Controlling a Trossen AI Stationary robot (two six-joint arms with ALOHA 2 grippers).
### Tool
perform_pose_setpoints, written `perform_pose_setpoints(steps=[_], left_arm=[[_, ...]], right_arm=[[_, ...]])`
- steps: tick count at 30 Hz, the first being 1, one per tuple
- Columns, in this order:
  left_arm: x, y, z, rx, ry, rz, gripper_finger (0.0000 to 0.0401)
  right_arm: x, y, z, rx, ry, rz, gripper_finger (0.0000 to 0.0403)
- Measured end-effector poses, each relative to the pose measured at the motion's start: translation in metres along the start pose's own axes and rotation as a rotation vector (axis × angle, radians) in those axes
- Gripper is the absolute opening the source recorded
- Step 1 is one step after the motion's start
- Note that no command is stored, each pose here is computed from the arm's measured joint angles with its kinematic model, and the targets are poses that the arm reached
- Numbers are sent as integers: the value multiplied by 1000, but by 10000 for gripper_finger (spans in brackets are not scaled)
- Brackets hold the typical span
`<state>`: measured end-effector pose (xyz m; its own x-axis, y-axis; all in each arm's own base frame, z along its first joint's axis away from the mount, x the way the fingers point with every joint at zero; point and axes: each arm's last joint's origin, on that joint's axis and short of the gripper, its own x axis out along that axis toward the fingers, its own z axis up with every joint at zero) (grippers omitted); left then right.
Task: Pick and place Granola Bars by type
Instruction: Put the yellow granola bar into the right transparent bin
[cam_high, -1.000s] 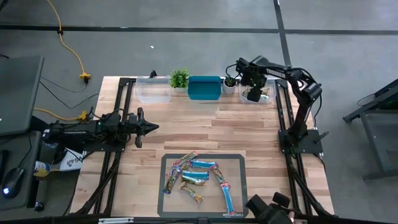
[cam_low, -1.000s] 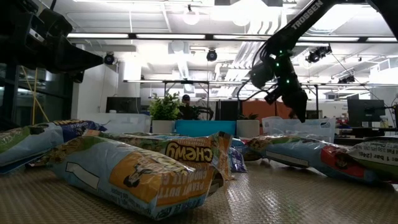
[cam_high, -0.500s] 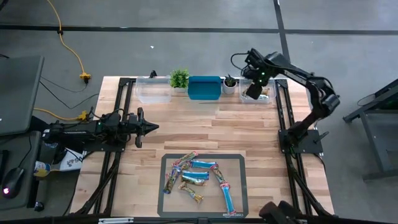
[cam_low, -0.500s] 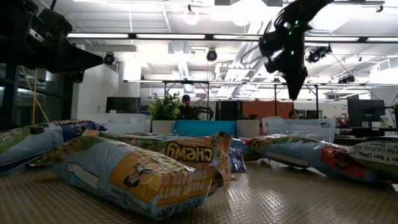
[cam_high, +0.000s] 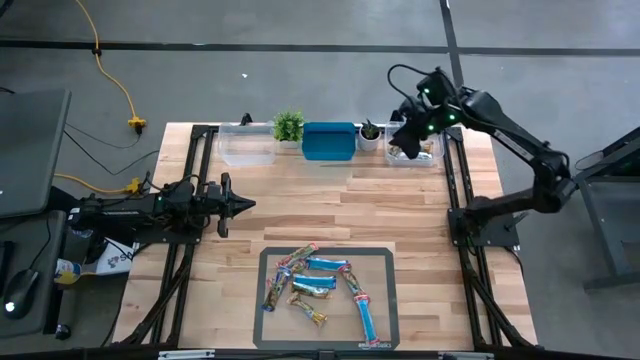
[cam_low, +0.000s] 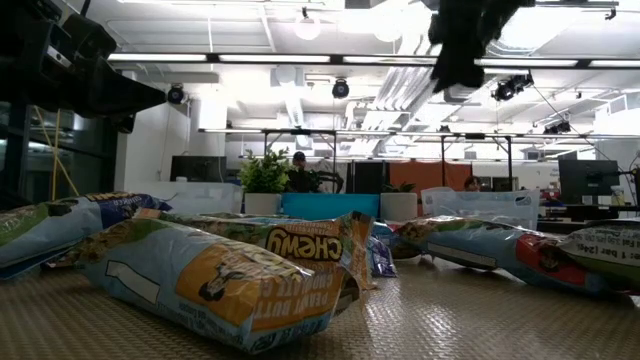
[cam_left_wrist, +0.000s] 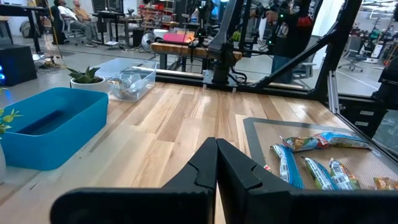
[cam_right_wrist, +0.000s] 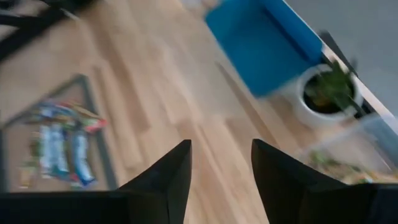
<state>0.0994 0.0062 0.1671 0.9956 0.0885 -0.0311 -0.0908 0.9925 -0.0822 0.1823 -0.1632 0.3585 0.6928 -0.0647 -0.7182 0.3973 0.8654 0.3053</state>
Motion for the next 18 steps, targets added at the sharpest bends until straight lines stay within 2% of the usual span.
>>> perform_pose_setpoints(steps=[8,18], left_arm=[[0,0,0,0,1,0,1],[0,0,0,0,0,0,1]], right_arm=[[-18,50,-1,-57,-111,182,145],[-14,129,-3,-192,-160,480,146]])
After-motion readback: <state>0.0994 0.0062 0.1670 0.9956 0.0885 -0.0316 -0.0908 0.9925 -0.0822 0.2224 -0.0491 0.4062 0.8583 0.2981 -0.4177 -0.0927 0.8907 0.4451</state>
